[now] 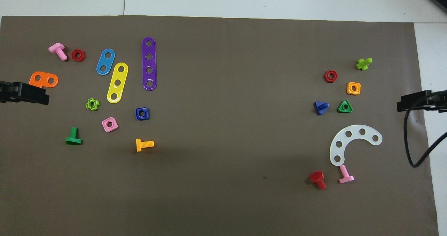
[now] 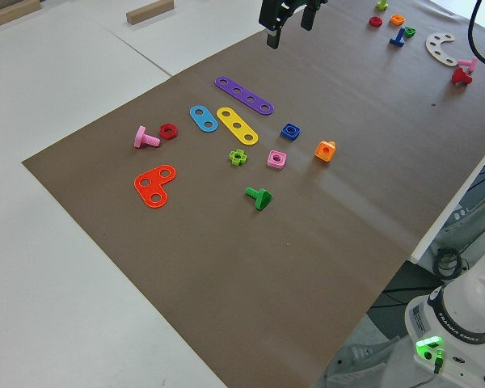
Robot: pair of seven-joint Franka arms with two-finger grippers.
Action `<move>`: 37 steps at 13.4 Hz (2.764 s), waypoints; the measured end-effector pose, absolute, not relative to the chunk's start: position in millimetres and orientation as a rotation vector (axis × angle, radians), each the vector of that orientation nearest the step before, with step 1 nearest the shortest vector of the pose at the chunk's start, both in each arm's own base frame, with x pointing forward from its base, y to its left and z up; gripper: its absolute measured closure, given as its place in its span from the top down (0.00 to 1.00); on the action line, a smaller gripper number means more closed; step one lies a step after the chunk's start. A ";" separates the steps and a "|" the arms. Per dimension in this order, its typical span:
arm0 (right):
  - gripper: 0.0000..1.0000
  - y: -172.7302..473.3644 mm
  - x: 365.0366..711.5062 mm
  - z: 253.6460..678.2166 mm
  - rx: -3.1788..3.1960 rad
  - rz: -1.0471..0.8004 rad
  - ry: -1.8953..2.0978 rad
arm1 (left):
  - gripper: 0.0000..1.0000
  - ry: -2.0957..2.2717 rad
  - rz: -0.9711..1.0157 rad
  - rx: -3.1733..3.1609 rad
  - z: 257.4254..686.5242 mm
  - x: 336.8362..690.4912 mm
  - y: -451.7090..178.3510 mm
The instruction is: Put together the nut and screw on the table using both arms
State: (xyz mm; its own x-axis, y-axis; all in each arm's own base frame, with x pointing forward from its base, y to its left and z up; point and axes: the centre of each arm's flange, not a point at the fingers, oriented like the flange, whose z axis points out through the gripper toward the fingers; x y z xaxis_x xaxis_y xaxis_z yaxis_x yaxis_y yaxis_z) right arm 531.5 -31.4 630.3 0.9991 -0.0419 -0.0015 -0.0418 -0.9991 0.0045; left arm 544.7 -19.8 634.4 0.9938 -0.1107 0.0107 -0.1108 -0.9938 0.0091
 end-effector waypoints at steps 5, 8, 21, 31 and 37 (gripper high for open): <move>1.00 -2.1 543.4 598.6 3.136 0.065 0.022 | 1.00 -0.172 0.031 3.127 635.6 545.2 -19.1; 1.00 31.2 553.0 520.1 3.132 0.068 0.117 | 1.00 -0.169 0.036 3.127 635.6 545.7 -18.4; 0.88 43.2 580.4 317.8 3.094 0.062 0.435 | 1.00 -0.168 0.133 3.126 640.8 552.2 -18.2; 0.21 37.4 572.8 305.5 3.094 0.046 0.445 | 1.00 -0.176 0.106 3.126 635.9 551.1 -21.1; 0.01 40.5 575.5 309.7 3.103 0.074 0.395 | 1.00 -0.182 0.037 3.127 629.5 544.9 -23.1</move>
State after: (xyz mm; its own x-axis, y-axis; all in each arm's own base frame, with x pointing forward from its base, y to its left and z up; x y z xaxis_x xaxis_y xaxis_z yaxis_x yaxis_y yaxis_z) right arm 575.5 40.5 309.7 0.9671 0.2505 0.0454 0.2499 -0.9681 0.0187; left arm 544.9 -23.1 629.5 0.9929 -0.1161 0.0242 -0.1163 -0.9932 0.0078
